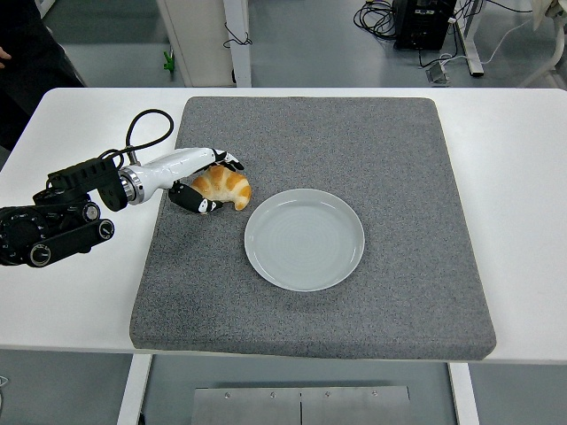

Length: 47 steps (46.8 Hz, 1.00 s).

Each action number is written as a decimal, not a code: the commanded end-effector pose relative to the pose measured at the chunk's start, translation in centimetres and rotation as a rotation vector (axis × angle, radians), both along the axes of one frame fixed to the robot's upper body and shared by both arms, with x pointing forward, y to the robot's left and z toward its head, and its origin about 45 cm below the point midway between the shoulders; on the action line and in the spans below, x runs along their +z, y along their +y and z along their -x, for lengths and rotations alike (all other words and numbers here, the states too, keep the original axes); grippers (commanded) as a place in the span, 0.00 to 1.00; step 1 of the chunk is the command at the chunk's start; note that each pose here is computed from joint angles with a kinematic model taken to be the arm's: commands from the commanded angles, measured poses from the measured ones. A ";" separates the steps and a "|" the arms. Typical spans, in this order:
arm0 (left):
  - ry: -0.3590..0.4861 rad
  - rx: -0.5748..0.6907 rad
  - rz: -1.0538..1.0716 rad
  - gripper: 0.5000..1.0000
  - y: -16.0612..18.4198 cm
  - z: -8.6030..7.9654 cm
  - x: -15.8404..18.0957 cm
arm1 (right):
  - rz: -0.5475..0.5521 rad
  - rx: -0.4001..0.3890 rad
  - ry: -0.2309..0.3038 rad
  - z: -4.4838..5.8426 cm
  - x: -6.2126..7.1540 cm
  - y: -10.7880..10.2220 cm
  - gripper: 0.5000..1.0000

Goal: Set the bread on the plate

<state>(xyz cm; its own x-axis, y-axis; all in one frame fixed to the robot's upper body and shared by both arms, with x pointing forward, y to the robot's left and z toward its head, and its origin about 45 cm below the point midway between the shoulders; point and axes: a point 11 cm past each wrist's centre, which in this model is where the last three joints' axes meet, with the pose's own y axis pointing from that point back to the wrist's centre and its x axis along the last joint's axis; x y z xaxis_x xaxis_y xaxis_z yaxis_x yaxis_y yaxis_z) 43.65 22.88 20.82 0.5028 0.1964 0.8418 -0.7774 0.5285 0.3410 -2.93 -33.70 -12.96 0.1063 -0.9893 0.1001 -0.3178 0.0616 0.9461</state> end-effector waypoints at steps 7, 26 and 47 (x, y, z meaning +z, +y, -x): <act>-0.021 0.008 0.023 0.35 -0.1 -0.6 1.2 | 0.000 0.000 0.000 0.0 0.0 0.0 1.00; -0.100 -0.001 0.093 0.32 -1.2 -3.1 7.1 | 0.000 0.000 0.000 0.0 0.0 0.0 1.00; -0.137 0.007 0.121 0.34 -0.9 -5.3 12.0 | -0.001 0.000 0.000 0.0 0.0 0.0 1.00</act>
